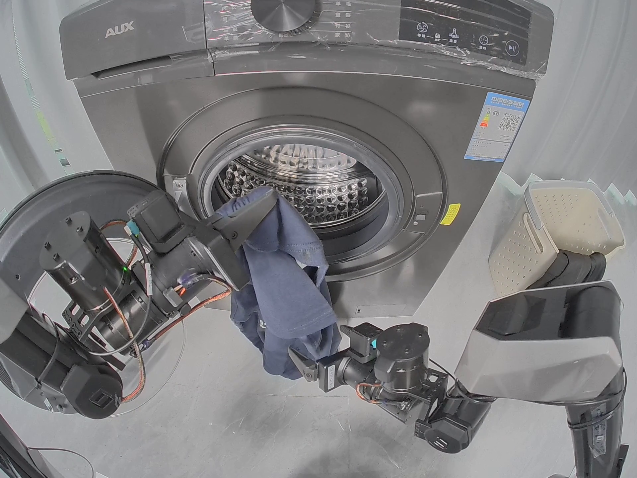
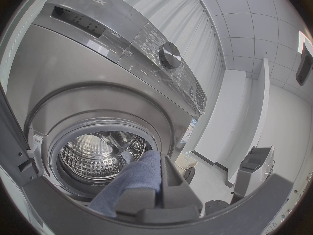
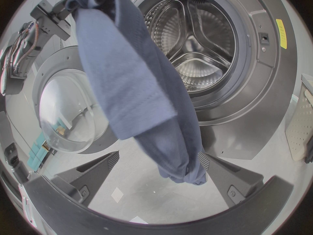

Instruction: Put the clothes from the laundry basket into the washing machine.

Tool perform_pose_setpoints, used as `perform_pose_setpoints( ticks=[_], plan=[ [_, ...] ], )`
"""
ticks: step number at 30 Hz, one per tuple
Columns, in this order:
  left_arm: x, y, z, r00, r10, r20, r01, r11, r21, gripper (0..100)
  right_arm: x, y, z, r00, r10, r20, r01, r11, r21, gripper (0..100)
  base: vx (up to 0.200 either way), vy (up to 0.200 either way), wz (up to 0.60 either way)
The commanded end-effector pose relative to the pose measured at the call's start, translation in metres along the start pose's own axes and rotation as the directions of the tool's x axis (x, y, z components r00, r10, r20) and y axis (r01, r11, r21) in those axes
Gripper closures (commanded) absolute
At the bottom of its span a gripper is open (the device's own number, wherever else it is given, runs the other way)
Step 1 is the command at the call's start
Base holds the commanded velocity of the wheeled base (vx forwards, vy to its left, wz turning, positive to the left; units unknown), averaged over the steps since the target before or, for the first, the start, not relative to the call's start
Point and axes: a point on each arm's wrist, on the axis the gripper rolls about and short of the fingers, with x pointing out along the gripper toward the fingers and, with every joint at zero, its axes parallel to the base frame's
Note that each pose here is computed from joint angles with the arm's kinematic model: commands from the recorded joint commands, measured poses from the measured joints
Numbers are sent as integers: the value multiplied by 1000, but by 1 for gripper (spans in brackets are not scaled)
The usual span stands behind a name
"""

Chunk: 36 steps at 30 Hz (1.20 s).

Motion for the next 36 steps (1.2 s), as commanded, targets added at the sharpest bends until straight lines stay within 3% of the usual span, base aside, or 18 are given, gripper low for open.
perform_pose_setpoints(
  ticks=[1,7,8,19,23,29,33,36],
  plan=[
    [-1,0,0,1000,0,-1,0,1000,0,100,22,-14,-16,999,-36,-7,36,999,-6,0,0,0,0],
    [-2,0,0,1000,1,-2,-1,1000,-1,100,37,-20,-15,999,-36,34,36,999,1,0,0,0,0],
    [-2,0,0,1000,1,-2,-1,1000,-1,100,40,-20,-15,998,-37,45,37,999,3,100,0,0,0],
    [-2,1,0,1000,7,-4,-7,999,-33,100,39,-18,-3,994,-22,106,20,1000,20,100,0,0,0],
    [-3,4,0,1000,15,-4,-15,999,-34,100,8,-32,23,993,-67,98,66,998,18,100,0,0,0],
    [-10,4,-12,998,19,-60,-22,999,-45,100,-39,-61,78,972,-136,191,132,991,31,100,0,0,0],
    [-11,6,-25,994,31,-108,-37,998,-54,100,-79,-65,98,968,-111,224,109,994,18,100,0,0,0],
    [-12,7,-29,992,36,-124,-44,997,-57,100,-97,-67,117,952,-116,283,114,993,25,100,0,0,0]
  ],
)
